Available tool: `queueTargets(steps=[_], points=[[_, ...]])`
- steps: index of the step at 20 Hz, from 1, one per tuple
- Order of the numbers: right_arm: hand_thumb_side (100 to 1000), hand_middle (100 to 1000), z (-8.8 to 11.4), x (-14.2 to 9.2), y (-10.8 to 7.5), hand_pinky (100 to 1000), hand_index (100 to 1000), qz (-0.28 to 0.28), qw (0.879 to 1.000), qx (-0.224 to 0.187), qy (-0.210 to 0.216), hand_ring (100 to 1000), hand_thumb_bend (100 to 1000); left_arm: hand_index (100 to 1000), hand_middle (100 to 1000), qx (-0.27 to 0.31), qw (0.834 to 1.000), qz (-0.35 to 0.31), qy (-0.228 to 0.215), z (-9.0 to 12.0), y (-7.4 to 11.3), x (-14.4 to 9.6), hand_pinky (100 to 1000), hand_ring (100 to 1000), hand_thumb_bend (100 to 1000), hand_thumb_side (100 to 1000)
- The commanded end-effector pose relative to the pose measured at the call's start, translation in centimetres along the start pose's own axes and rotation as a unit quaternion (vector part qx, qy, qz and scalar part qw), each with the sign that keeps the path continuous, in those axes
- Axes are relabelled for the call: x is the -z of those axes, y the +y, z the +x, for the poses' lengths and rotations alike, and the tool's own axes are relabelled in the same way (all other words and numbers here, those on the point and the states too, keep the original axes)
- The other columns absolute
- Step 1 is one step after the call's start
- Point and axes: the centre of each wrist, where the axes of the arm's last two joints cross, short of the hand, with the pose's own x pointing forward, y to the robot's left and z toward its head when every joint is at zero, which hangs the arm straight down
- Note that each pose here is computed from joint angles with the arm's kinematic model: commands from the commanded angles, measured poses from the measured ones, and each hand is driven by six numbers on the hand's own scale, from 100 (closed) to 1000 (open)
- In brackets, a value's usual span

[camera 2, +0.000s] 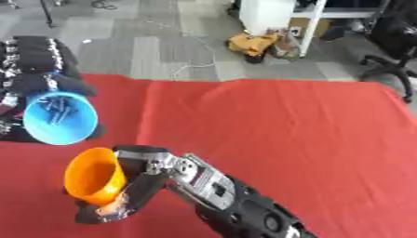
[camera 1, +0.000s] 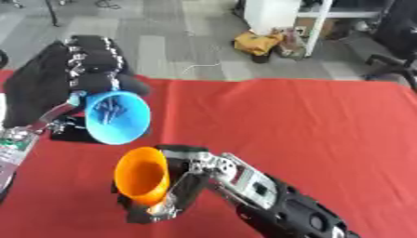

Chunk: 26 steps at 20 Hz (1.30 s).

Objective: Pour the contents of one cup into another cup.

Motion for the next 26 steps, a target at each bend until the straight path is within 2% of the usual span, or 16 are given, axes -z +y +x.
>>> queueTargets(steps=[1, 26], points=[[100, 420, 0.8, -0.15, -0.6, 728, 671, 0.0, 1.0, -0.011, -0.004, 549, 342, 646, 384, 0.025, 0.999, 0.005, -0.023, -0.31, 1.18, 0.48, 523, 392, 658, 100], [100, 419, 0.53, -0.34, -0.58, 727, 670, -0.003, 1.0, -0.009, -0.001, 549, 343, 648, 402, 0.084, 0.994, 0.003, -0.067, 0.01, 1.69, 1.08, 539, 413, 661, 100]])
